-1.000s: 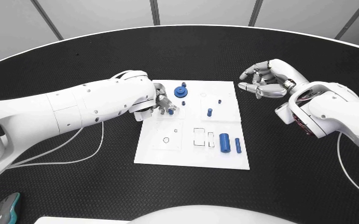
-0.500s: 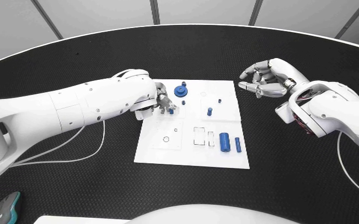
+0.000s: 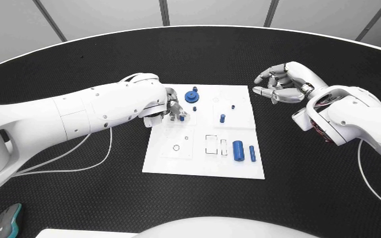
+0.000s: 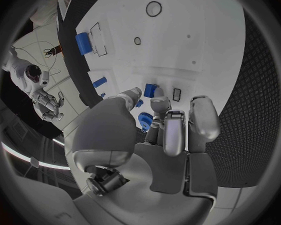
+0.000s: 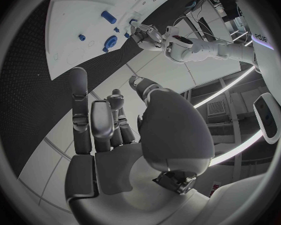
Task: Assemble the parts on the task board
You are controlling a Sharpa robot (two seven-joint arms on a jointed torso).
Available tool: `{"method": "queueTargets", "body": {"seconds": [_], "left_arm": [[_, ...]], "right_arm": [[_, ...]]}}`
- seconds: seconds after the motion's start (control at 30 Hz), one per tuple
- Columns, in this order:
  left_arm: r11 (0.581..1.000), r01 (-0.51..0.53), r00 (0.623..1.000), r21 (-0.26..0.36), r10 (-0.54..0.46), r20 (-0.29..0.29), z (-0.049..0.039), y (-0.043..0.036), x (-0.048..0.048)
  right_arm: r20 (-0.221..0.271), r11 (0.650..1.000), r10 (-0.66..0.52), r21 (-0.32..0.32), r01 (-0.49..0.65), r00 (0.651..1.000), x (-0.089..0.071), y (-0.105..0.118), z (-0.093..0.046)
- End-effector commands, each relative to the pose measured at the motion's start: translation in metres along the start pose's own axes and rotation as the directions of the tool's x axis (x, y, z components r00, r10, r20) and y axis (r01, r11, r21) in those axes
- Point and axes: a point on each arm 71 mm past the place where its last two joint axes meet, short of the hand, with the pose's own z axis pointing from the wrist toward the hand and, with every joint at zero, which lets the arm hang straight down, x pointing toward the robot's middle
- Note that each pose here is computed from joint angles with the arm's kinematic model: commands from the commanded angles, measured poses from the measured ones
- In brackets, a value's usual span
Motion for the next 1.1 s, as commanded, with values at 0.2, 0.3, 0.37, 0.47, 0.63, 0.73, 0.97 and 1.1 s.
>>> {"method": "queueTargets", "body": {"seconds": [0.2,0.3,0.37,0.47,0.63,0.73,0.97,1.1], "left_arm": [[1.0,-0.006,1.0,-0.016,0.006,-0.006,0.0004,-0.0004,0.0007],[1.0,-0.007,1.0,-0.02,0.007,-0.006,0.0005,-0.0001,0.0006],[1.0,-0.007,1.0,-0.023,0.007,-0.006,0.0007,0.0003,0.0004],[1.0,-0.007,1.0,-0.027,0.006,-0.005,0.0008,0.001,0.0002],[0.999,-0.011,1.0,-0.034,0.011,-0.002,0.0008,0.0024,-0.0004],[0.999,-0.015,1.0,-0.038,0.015,0.0,0.0008,0.0032,-0.0007],[0.999,-0.018,1.0,-0.043,0.018,0.0,0.001,0.0047,-0.0012],[0.999,-0.018,1.0,-0.043,0.018,0.001,0.0007,0.0053,-0.0013]], "right_arm": [[0.0,1.0,0.0,0.0,0.0,1.0,0.0,0.0,0.0],[0.0,1.0,0.0,0.0,0.0,1.0,0.0,0.0,0.0],[0.0,1.0,0.0,0.0,0.0,1.0,-0.0001,0.0,0.0],[0.0,1.0,0.0,0.0,0.0,1.0,-0.0001,-0.0001,-0.0001],[0.0,1.0,0.0,0.0,0.0,1.0,-0.0001,-0.0001,-0.0001],[0.0,1.0,0.0,0.0,0.0,1.0,-0.0001,-0.0002,0.0],[-0.001,1.0,0.0,0.0,0.0,1.0,0.0001,-0.0002,0.0004],[-0.001,1.0,0.0,0.0,0.0,1.0,0.0002,-0.0002,0.0006]]}}
